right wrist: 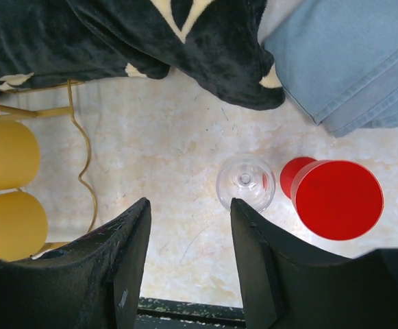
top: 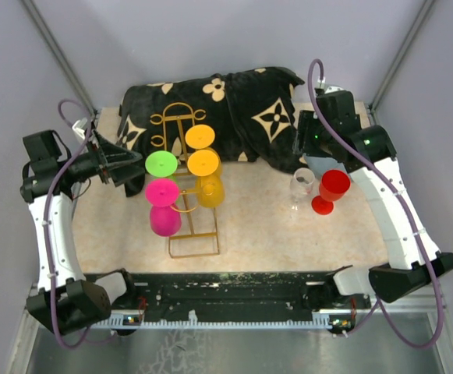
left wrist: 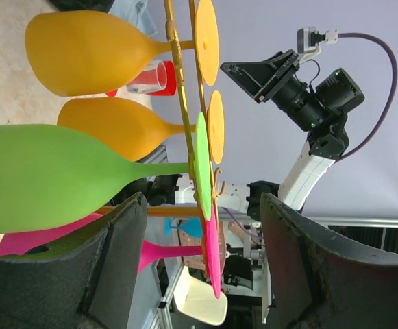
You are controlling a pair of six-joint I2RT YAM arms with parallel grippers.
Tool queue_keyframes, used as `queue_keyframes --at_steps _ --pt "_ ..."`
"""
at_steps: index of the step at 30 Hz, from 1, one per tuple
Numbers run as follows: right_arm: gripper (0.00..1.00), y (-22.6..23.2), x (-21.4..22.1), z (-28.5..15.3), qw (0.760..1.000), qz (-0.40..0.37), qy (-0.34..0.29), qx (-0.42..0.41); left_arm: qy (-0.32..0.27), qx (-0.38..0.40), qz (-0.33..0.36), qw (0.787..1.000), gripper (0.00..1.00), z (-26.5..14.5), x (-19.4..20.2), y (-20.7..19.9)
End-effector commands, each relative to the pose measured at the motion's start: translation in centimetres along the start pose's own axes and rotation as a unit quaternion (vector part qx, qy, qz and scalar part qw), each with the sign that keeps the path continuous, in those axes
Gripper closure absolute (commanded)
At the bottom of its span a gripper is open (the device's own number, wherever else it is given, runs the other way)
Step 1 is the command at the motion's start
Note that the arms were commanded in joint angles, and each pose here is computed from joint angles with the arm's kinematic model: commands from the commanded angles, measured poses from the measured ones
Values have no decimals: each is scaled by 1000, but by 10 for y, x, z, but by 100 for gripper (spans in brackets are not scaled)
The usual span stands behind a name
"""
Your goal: Take the wine glass off the wine glass rack
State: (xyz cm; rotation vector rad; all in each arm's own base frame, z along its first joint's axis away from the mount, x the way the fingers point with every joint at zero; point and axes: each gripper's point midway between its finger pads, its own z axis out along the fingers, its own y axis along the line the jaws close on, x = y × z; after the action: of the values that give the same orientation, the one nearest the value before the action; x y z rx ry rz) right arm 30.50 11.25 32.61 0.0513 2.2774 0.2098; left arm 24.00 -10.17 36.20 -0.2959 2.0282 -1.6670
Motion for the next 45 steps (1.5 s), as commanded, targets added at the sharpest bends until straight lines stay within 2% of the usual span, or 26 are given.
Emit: queue_keyframes --at_steps 1,5,13,16,20,33,35,40,45 --pt "50 5 -14 -10 999 -2 -34 -15 17 10 19 1000 27 5 9 -6" --pt "49 6 -14 -11 999 -1 -35 -16 23 9 29 999 29 11 9 -8" --pt "40 5 -13 -11 999 -1 -35 -15 32 10 33 999 38 16 10 -8" --pt "35 5 -12 -10 999 -2 -33 -14 32 9 32 999 47 17 9 -7" --pt "33 5 -12 -10 999 -3 -32 -15 31 9 34 999 58 16 9 -8" --pt "33 5 -11 -8 999 -5 -30 -16 41 11 37 998 62 18 12 -9" --pt "33 5 -11 -9 999 -5 -30 -15 42 11 37 998 64 19 12 -9" --pt "29 3 -8 -9 1000 -6 -27 -12 42 8 37 998 77 20 12 -7" --pt "28 4 -5 -7 1000 -6 -23 -14 42 7 40 998 78 20 13 -8"
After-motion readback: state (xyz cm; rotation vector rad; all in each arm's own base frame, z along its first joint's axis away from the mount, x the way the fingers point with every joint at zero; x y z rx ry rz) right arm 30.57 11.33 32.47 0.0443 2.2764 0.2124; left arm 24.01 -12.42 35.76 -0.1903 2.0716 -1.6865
